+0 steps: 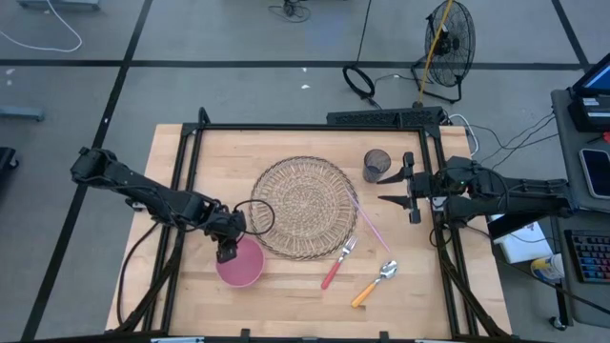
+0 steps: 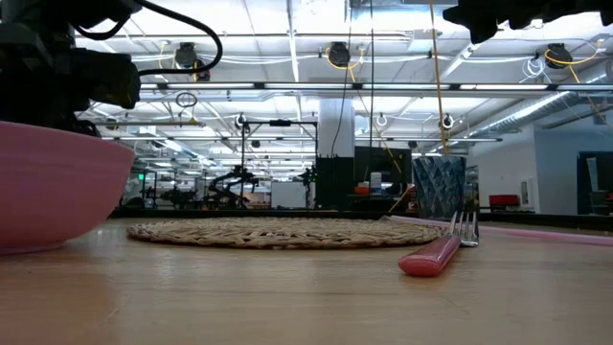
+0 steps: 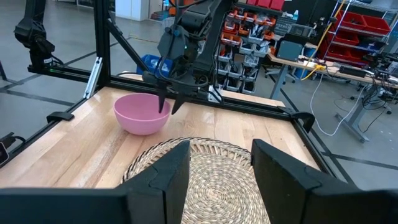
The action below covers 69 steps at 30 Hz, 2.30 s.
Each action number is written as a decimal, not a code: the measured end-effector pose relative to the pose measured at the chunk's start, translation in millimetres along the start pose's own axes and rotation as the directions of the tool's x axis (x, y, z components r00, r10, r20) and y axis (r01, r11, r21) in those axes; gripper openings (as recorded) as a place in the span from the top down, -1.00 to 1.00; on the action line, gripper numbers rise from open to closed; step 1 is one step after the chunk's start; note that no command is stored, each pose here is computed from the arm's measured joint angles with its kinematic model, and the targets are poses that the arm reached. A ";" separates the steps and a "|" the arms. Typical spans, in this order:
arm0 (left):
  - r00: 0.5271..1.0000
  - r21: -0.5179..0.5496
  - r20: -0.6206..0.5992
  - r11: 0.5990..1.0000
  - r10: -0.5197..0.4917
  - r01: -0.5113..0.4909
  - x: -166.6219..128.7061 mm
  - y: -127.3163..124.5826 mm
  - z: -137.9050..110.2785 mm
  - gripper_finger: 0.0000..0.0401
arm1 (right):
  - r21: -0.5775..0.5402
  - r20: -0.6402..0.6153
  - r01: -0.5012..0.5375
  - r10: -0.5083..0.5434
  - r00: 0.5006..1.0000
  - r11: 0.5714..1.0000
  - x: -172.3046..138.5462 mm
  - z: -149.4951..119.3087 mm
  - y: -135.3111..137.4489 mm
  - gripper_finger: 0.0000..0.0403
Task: Pick & Place Utensil
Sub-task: Put the pink bowl on the left side of the brown mat
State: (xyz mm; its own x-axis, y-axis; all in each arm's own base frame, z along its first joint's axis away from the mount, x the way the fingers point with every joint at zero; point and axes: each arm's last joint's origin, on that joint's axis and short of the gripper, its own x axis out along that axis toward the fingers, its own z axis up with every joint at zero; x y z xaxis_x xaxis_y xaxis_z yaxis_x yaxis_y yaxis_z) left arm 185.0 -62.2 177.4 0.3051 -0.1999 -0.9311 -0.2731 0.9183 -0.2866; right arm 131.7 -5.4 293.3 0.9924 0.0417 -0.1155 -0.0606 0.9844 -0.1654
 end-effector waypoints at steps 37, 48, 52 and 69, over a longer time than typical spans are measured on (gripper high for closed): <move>1.000 0.005 -0.011 1.000 -0.012 0.012 0.2 -0.2 -0.5 0.95 | -0.008 0.000 0.000 0.000 1.000 1.000 0.0 0.0 0.0 0.21; 0.999 0.001 -0.025 1.000 -0.031 0.031 0.2 -0.6 -0.8 0.79 | -0.008 0.000 0.000 0.000 1.000 1.000 0.0 0.0 0.0 0.21; 0.998 0.008 -0.033 0.999 -0.046 0.047 0.1 -1.0 -0.8 0.83 | -0.008 0.000 0.000 0.000 1.000 1.000 0.0 0.0 0.0 0.21; 0.998 0.012 -0.031 0.998 -0.055 0.055 0.0 -1.4 -0.2 0.83 | -0.008 0.000 0.000 0.000 1.000 1.000 0.1 0.0 0.0 0.21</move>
State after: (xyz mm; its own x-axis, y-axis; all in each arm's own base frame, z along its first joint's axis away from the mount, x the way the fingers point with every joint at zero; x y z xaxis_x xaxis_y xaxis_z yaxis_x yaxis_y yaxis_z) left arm 185.2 -63.6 177.7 0.2913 -0.2603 -0.9205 -0.2448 0.9100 -0.3348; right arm 131.7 -5.4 293.3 0.9924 0.0419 -0.1159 -0.0617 0.9830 -0.1731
